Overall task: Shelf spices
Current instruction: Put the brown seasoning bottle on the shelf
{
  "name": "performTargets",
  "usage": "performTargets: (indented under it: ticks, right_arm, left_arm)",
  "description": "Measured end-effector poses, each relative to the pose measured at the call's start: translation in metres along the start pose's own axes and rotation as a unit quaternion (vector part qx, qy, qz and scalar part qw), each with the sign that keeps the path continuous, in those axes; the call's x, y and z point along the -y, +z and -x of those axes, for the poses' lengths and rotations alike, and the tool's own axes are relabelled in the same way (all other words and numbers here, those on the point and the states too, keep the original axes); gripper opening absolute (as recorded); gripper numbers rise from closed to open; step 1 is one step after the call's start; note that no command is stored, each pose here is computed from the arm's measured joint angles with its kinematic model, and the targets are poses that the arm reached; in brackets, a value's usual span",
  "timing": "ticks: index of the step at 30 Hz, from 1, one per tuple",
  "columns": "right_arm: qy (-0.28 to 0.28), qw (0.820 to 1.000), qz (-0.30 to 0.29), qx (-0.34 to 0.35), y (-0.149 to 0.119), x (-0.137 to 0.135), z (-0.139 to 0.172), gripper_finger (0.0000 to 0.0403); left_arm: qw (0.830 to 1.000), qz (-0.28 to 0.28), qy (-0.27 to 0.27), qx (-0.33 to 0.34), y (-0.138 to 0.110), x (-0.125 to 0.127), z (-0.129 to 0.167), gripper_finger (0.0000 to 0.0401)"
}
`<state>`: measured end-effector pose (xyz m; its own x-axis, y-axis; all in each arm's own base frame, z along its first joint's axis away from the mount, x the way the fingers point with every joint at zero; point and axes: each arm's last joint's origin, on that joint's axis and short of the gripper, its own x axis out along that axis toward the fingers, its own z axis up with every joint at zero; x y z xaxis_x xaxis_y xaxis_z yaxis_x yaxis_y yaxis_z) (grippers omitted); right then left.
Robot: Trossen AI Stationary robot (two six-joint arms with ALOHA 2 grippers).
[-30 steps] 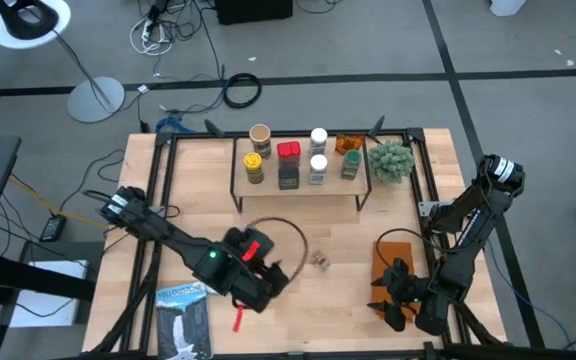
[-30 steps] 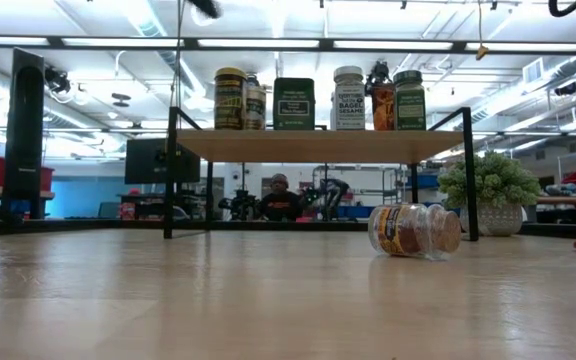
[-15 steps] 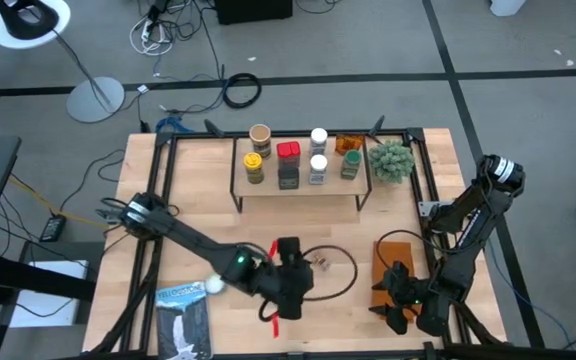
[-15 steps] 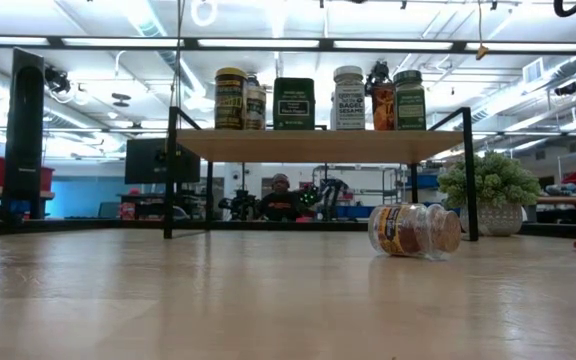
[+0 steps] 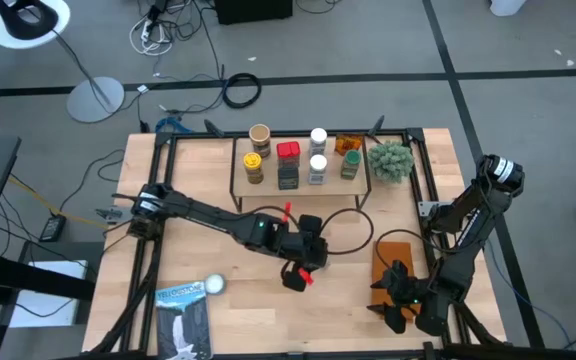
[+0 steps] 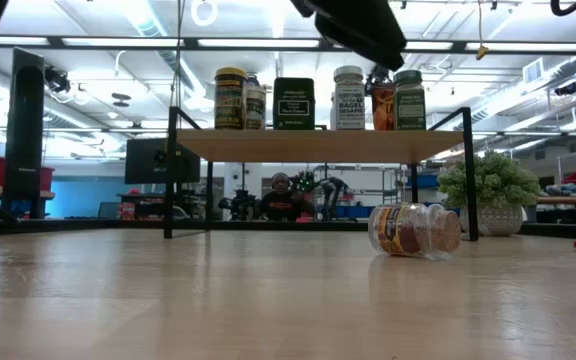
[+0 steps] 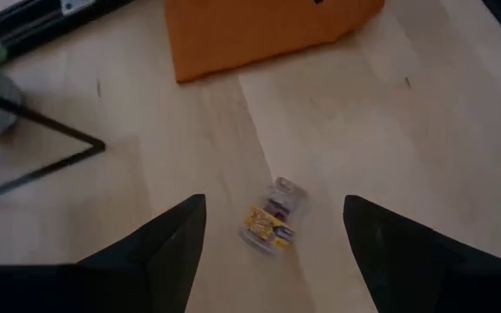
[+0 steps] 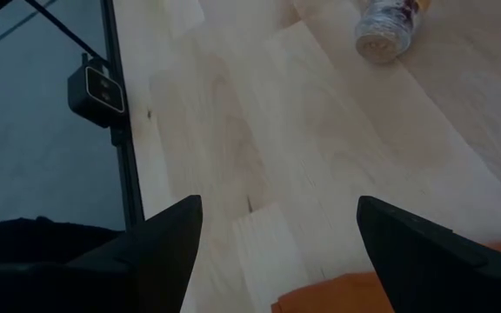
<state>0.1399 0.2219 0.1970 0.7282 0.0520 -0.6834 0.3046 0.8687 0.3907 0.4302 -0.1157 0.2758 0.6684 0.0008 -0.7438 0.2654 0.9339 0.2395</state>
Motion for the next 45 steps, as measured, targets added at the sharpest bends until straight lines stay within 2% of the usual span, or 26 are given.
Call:
performTargets:
  ticks: [7, 11, 18, 25, 36, 45]
  right_arm:
    - [-0.006, 1.0, 0.01, 0.0, 0.002, 0.001, -0.001, 0.0305]
    - [-0.01, 1.0, 0.007, 0.002, 0.004, 0.002, -0.003, 0.0305]
    - [-0.011, 1.0, 0.004, 0.003, 0.005, 0.002, -0.004, 0.0305]
    - [-0.012, 1.0, 0.004, 0.003, 0.005, 0.002, -0.004, 0.0305]
    - [-0.007, 1.0, -0.011, 0.006, 0.006, 0.001, -0.004, 0.0305]
    - [-0.007, 1.0, -0.01, 0.004, 0.006, 0.001, -0.004, 0.0305]
  left_arm:
    - [0.997, -0.079, -0.001, -0.008, -0.003, -0.002, -0.01, 0.0277]
    - [0.992, -0.124, -0.011, -0.019, -0.009, 0.002, -0.032, 0.0277]
    - [0.985, -0.163, -0.042, -0.041, -0.023, 0.013, -0.07, 0.0277]
    - [0.977, -0.198, -0.052, -0.063, -0.034, 0.017, -0.092, 0.0265]
    - [0.979, -0.186, -0.032, -0.078, -0.045, 0.0, -0.113, 0.0263]
    - [0.98, -0.181, -0.036, -0.079, -0.049, 0.0, -0.12, 0.0256]
